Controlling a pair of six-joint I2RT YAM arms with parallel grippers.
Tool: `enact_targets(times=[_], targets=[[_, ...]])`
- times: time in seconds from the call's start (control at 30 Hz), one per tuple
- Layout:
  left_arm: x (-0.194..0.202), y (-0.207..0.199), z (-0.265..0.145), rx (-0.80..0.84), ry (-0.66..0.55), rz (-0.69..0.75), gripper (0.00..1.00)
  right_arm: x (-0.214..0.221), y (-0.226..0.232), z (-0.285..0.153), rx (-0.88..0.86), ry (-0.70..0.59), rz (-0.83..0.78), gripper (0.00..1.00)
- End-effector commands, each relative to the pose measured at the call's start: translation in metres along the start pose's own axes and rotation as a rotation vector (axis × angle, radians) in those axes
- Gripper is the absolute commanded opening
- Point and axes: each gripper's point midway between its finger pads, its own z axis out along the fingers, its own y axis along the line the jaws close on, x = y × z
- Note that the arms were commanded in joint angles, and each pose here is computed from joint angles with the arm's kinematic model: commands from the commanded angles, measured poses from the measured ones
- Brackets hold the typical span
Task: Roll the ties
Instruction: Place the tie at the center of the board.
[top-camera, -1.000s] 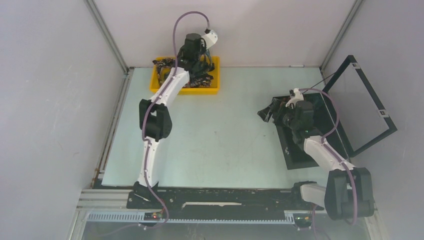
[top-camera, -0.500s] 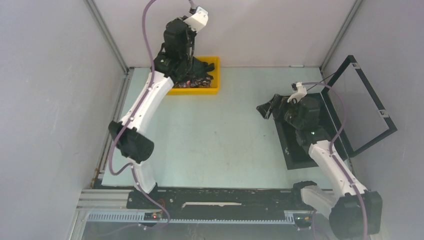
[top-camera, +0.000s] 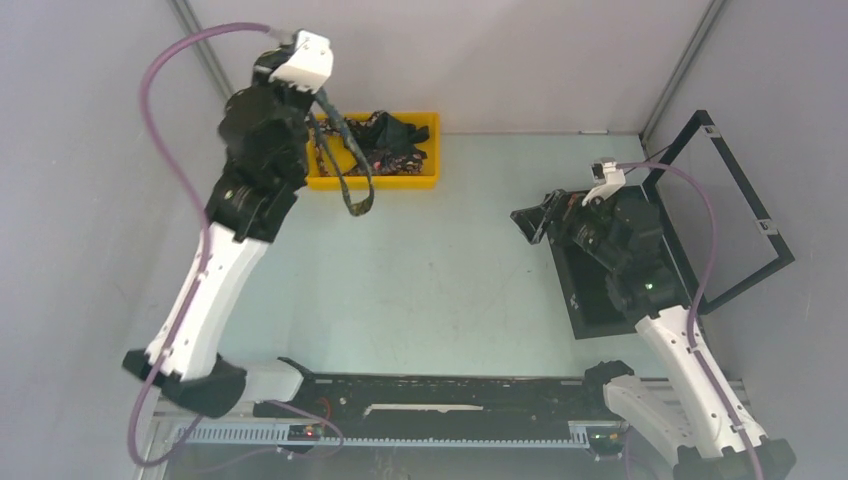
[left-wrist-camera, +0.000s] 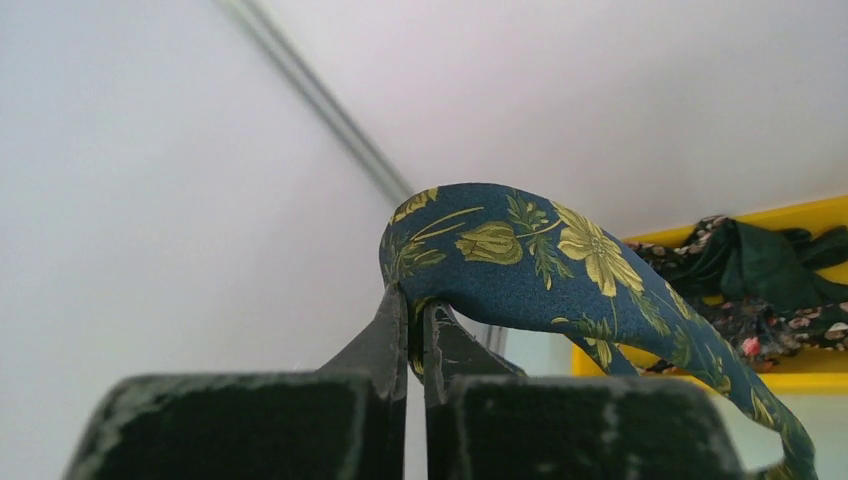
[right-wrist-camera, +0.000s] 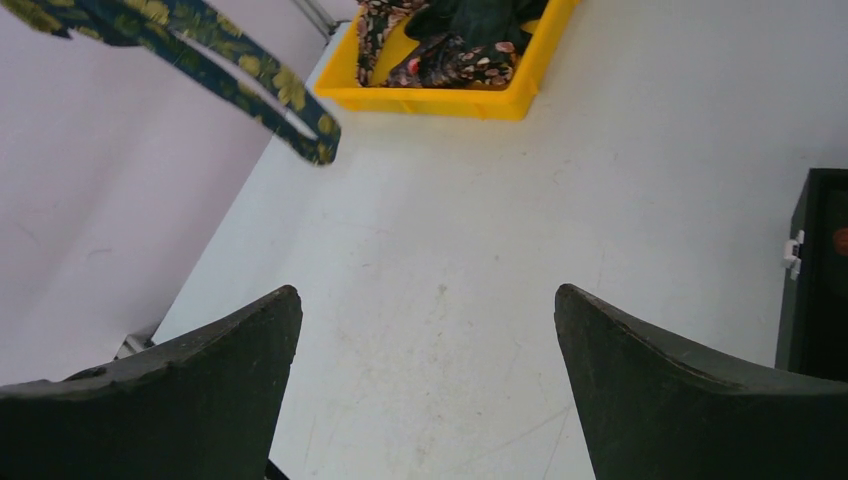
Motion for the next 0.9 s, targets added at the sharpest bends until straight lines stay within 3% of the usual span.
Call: enact_targets(times=[0.0,0.27,0.43,0.6,0.87], targets=[[0.002,0.066,-0.054,-0.108,-0.034,-0.044,0.0,-0.025,0.031,-0.016,-0.061,-0.053,-0.054,1.0],[0.037,0.13,-0.137,-0.17,-0.043,-0.087,0.0,-0.028,0.056,-0.026,-0.118,-0.065,-0.044,1.0],[0.061,0.118,-0.157,-0.084,-0.046,-0.1,0.0,-0.018,0.057,-0.024,-0.104,-0.033,-0.035,1.0],[0.099,0.056,-0.154,0.082,0.05,-0.192,0.0,0.003,0.044,-0.022,-0.043,0.034,-0.031,1.0],[0.189,-0.132,-0.15,0.346,0.313,-0.346,0.0,0.051,0.017,-0.015,0.004,0.122,-0.019,1.0]])
